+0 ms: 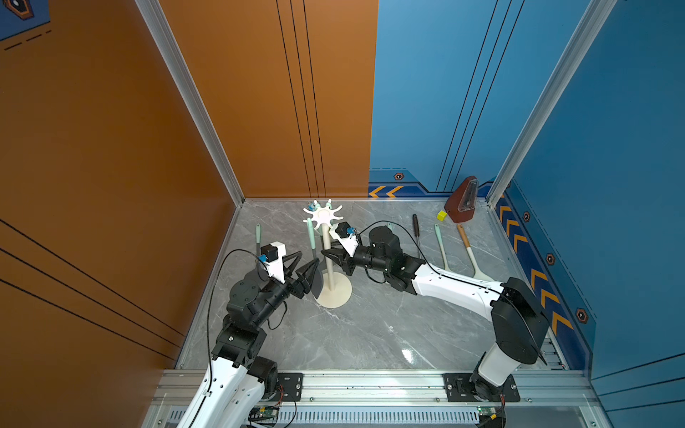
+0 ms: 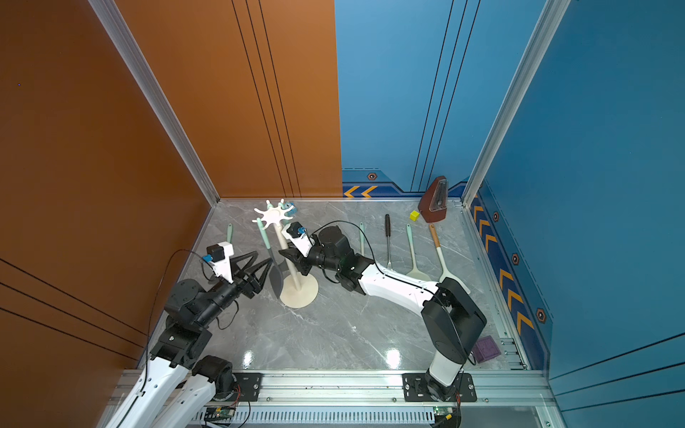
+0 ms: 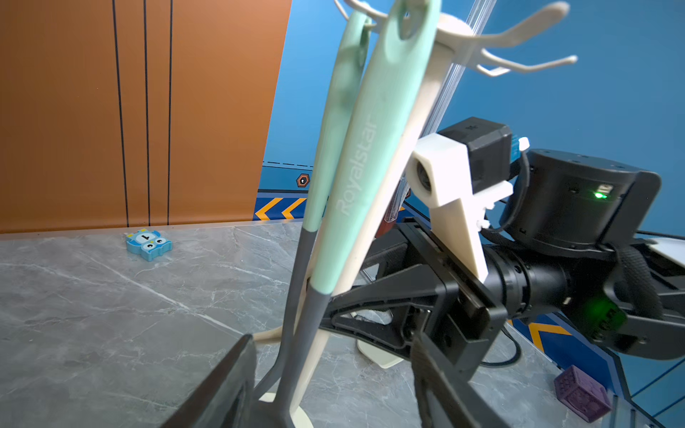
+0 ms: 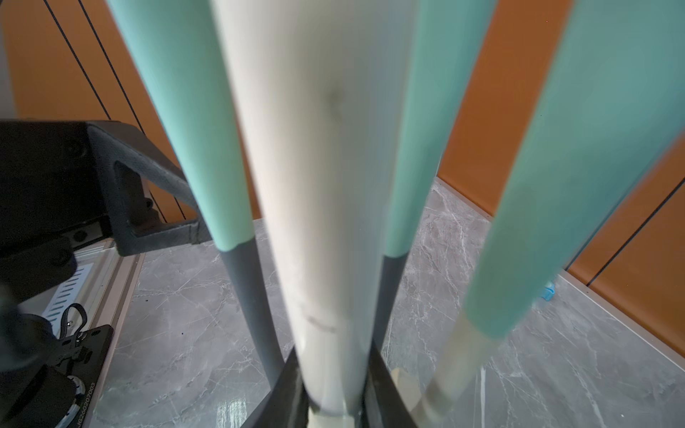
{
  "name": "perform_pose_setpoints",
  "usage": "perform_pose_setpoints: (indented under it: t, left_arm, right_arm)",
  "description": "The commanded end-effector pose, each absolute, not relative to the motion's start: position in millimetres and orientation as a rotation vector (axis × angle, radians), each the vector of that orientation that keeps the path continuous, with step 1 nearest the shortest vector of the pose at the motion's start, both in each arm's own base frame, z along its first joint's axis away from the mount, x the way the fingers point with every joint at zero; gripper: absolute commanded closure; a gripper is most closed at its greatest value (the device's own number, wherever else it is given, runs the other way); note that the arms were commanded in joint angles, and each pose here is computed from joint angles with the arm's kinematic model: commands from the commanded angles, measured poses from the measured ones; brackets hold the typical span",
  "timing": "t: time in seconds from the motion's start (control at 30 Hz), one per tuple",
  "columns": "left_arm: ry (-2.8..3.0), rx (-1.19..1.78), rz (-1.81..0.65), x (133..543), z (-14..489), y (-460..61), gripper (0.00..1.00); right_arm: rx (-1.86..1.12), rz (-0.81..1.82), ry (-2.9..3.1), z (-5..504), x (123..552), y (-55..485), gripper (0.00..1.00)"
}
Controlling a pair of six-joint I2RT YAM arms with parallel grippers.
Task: Take the spatula off the kitchen utensil rack
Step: Take off the spatula from the rack.
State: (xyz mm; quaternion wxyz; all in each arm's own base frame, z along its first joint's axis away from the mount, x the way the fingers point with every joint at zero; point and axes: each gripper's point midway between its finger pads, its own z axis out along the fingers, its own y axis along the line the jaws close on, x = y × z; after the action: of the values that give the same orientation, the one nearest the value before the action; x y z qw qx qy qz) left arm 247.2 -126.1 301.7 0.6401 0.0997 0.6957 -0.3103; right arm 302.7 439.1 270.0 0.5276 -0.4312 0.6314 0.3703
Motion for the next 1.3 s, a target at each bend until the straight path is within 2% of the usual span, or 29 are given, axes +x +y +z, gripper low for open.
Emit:
perform_pose_setpoints:
  t: [0.0,0.4,0.87,1.03,1.27]
  left_arm:
    - [1.556,0.256,-0.663,246,303,-126,0.31]
    - [1.518,0.241,-0.486,261,307,-115,0.32]
    - [1.462,0.375,-0.513,271,330,-138,0.4]
    - [1.461,0.418,-0.523,271,329,-144,0.46]
    - [1.477,0.439,-0.536,274,325,-149,0.67]
  right_arm:
    - [-1.023,0.89,1.498,277,305,443,0.86]
    - [-1.051,0.869,1.514,273,301,439,0.94]
    - [-1.071,0.869,1.521,271,298,438,0.95]
    - [-1.074,0.867,1.523,271,298,436,0.95]
    - [-1.075,0.86,1.523,272,298,434,0.96]
